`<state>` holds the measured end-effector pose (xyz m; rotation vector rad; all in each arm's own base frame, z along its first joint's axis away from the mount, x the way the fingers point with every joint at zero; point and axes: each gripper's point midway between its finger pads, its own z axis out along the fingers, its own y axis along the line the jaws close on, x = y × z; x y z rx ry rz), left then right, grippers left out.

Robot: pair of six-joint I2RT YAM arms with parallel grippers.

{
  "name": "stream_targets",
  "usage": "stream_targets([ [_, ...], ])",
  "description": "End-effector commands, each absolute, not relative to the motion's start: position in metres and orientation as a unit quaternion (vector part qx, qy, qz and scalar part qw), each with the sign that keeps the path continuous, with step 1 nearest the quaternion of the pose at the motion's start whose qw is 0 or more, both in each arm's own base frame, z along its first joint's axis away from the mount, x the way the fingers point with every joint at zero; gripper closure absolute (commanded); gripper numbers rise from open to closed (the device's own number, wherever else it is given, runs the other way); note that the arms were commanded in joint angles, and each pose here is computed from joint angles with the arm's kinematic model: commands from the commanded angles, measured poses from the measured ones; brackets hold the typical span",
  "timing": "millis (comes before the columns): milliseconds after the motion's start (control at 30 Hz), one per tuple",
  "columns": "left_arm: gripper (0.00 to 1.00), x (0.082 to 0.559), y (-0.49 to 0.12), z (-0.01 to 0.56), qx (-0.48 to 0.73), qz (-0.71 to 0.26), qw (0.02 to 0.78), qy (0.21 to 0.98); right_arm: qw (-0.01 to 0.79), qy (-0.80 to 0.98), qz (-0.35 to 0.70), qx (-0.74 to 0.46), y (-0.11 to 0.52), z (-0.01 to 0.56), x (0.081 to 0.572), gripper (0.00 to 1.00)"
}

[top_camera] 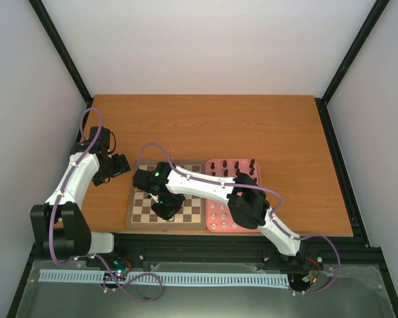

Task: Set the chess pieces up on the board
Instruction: Place the chess piece on the chessboard.

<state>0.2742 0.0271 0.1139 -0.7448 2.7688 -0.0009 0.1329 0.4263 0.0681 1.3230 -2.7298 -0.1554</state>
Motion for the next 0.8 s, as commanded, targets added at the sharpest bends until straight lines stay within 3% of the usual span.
stream_targets([
  [0, 0.0, 0.278, 0.0252, 0.1187, -0.259, -0.013, 0.151, 0.954, 0.055, -0.892, -0.043, 0.446, 0.4282, 0.065, 0.131, 0.94],
  [400, 0.0, 0.2778, 0.0237, 0.1186, -0.256, -0.017, 0.153, 0.954, 0.056, -0.892, -0.041, 0.447, 0.4289, 0.0625, 0.1318, 0.9],
  [767, 0.0, 0.2769, 0.0224, 0.1173, -0.253, -0.02, 0.153, 0.955, 0.057, -0.888, -0.052, 0.453, 0.4299, 0.0645, 0.1292, 0.73],
])
